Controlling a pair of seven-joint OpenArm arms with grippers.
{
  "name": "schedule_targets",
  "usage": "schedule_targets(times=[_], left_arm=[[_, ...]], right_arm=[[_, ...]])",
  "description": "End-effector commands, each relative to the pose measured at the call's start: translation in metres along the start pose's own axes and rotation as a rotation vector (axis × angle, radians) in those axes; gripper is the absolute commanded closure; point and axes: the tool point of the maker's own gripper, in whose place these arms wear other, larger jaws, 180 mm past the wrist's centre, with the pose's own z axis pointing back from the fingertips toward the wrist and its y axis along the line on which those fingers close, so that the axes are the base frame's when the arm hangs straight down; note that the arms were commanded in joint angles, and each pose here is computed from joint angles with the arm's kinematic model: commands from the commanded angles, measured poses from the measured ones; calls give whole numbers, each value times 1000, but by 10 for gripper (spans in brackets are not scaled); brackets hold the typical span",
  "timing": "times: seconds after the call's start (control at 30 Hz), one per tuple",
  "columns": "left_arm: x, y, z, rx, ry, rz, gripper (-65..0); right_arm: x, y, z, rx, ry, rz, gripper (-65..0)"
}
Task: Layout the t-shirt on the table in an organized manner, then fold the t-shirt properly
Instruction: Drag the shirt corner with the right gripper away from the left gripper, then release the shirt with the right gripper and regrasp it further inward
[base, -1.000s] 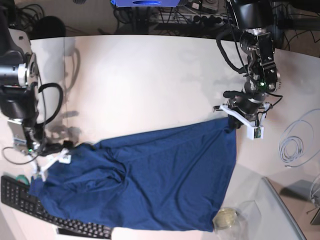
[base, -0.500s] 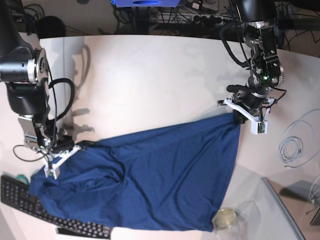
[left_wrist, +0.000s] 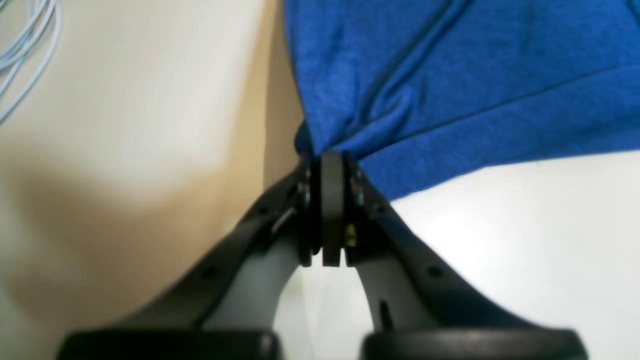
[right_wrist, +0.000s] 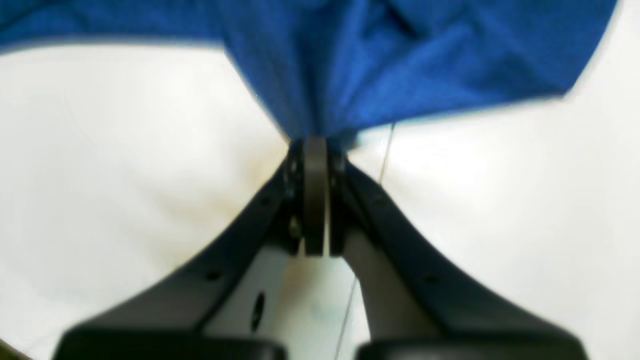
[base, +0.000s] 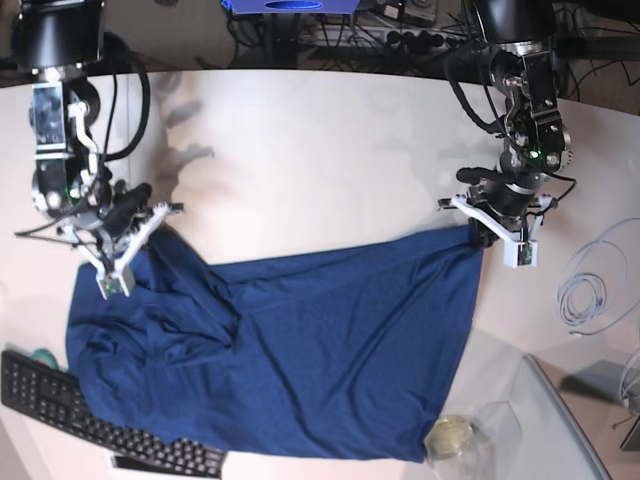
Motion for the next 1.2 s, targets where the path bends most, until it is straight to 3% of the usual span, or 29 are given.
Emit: schedule_targets(times=[0.0,0.1,0.23,0.4,0.47,0.63,0.7,0.83,0.93,1.0,1.17], left_arm=[[22,3,5,5,-66,-12,0],[29,1,16,7,-95,-32,0],[36,-1,26,9,-121,-53,0],[37,-1,27,9,-123,-54,0],[36,0,27,10,-120,-55,0],[33,0,27,10,-116,-55,0],[28,0,29,10,-107,-55,0],[27,0,29,10,-105,-55,0],[23,0,30,10,-96,-55,0],[23,0,30,10,-97,-55,0],[20,2,31,13,-90,-54,0]], right_arm=[[1,-6,9,-18,-18,-4,0],[-28,-21,28,-56,20,-49,0],[-55,-4,45,-34,55,-39,0],[-56,5,46,-12,55,-39,-14],[-49,-5,54,-40,40,-43,-81],[-16,-75,65,-187,-40,-174,-375],[-2,-112,57,-241,-73,-233,-429],[9,-155,16,-275,-28,-240,-438],[2,-164,-12,-258,9,-280,-438],[6,-163,-24,-240,8,-305,-438],[0,-145,-43,-205,60,-252,-434]])
